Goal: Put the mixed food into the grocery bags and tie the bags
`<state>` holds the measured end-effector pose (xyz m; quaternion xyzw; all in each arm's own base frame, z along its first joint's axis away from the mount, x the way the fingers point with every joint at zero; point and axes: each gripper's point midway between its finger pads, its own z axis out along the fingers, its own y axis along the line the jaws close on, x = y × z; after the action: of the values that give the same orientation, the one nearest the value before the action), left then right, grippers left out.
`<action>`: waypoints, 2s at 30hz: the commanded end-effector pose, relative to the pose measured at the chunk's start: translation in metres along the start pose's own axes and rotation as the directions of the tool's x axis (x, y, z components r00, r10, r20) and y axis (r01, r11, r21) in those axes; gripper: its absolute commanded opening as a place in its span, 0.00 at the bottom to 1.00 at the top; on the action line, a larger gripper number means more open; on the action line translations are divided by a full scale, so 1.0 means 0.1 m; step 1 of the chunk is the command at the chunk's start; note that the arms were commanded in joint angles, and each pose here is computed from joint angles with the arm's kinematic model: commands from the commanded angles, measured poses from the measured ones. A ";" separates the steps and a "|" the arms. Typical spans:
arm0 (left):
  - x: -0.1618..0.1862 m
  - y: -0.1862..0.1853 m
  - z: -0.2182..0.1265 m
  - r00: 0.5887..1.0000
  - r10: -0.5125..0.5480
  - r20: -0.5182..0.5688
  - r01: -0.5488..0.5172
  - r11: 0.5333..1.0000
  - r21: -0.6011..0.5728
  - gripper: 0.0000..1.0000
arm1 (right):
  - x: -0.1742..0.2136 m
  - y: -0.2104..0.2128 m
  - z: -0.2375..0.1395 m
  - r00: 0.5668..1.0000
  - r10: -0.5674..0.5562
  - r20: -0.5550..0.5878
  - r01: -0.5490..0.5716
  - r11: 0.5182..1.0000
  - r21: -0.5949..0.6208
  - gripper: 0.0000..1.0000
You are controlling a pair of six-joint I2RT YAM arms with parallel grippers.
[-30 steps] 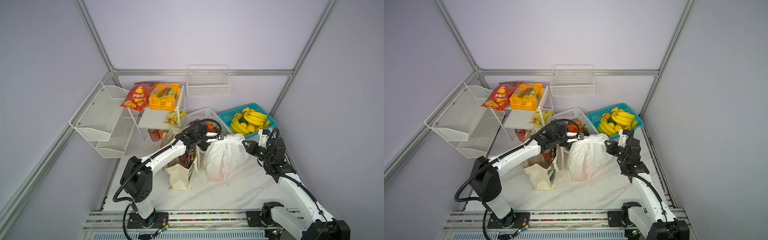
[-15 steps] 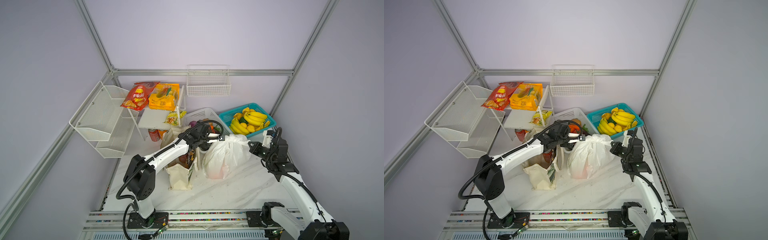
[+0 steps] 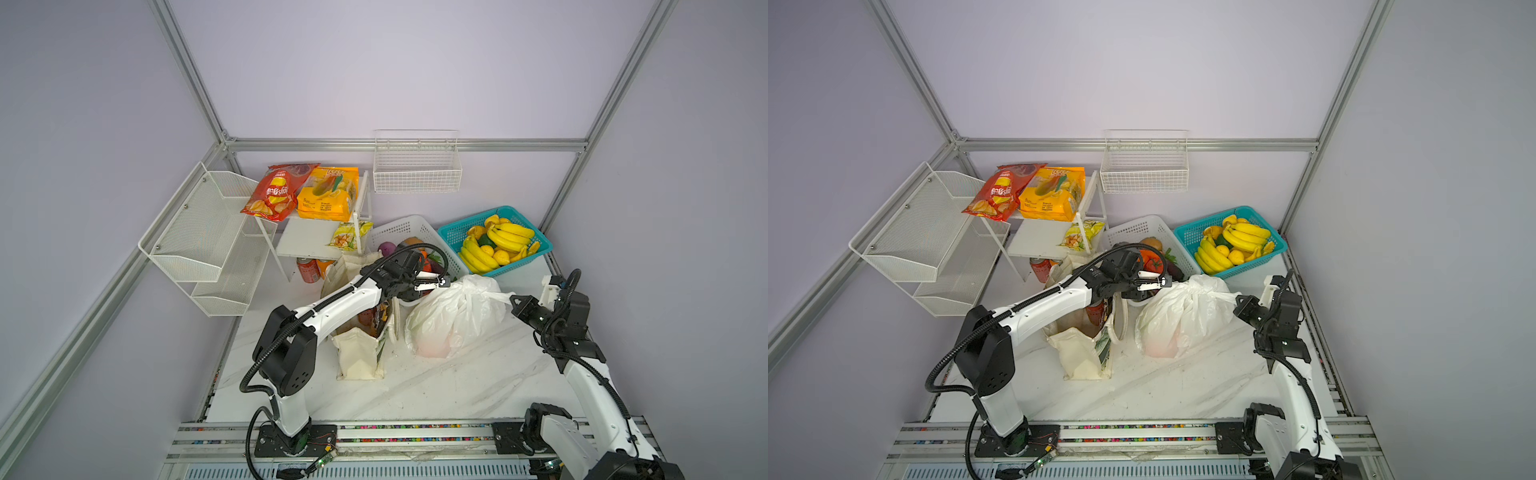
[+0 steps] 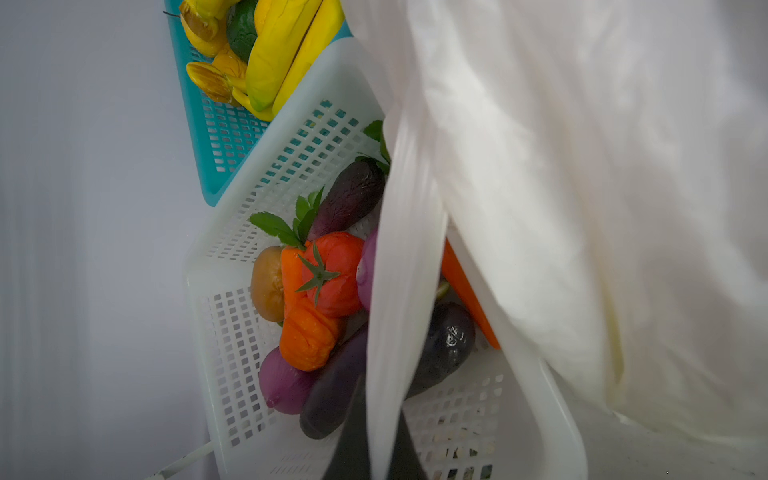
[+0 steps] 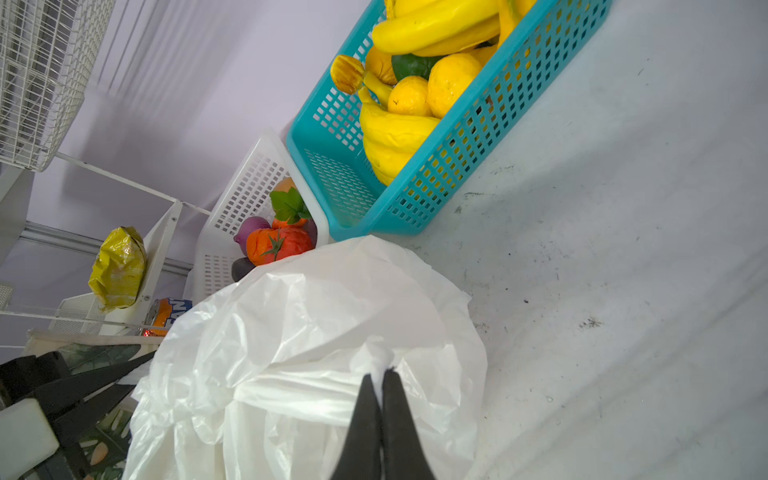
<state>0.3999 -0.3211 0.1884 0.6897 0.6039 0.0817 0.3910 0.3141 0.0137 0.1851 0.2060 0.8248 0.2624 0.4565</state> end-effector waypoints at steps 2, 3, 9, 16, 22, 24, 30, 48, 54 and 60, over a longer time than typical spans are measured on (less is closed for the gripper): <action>0.06 0.53 -0.50 0.998 -0.060 0.013 0.061 0.986 -0.154 0.09 | -0.39 -0.08 -0.15 0.985 -0.086 0.147 0.075 0.994 0.080 0.02; -0.04 0.50 -0.53 0.997 -0.050 0.058 0.058 0.988 -0.140 0.19 | -0.42 0.04 -0.17 0.982 -0.112 0.152 0.107 0.993 0.047 0.10; -0.43 0.66 -0.87 0.965 -0.129 0.228 0.166 0.974 -0.153 0.56 | -0.52 0.56 -0.31 0.952 -0.227 0.203 0.241 0.970 -0.043 0.53; -0.99 0.68 -1.24 0.821 -0.285 0.494 0.329 0.944 -0.001 0.90 | -0.76 1.00 -0.45 0.913 -0.273 0.304 0.310 0.947 -0.080 0.66; -1.31 0.47 -0.93 0.785 -0.384 0.485 0.367 0.920 0.134 0.96 | -1.17 0.95 -0.62 0.864 -0.292 0.410 0.286 0.955 0.078 0.74; -1.37 0.42 -0.77 0.795 -0.405 0.452 0.374 0.914 0.160 0.98 | -1.29 0.98 -0.70 0.845 -0.296 0.445 0.281 0.954 0.102 0.81; -1.50 0.16 -0.33 0.824 -0.435 0.362 0.362 0.897 0.254 1.00 | -1.38 1.05 -0.70 0.838 -0.300 0.457 0.286 0.953 0.100 0.90; -1.84 -0.17 -0.17 0.736 -0.601 0.313 0.446 0.778 0.443 0.27 | -1.23 1.02 -0.61 0.865 -0.289 0.410 0.290 0.955 0.062 0.90; -1.96 0.25 -0.89 0.531 -0.720 0.446 0.573 0.693 0.438 0.04 | -1.53 1.18 -0.91 0.837 -0.219 0.502 0.217 0.974 0.063 0.90; -1.88 0.77 -1.66 0.315 -0.756 0.574 0.716 0.586 0.379 0.00 | -1.93 1.46 -1.44 0.760 -0.153 0.631 0.165 0.985 0.040 0.90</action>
<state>0.3116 -0.4316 0.3597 0.4127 0.6815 -0.3459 0.4955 0.3169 -0.0103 0.4320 0.1802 0.6715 0.1436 0.7043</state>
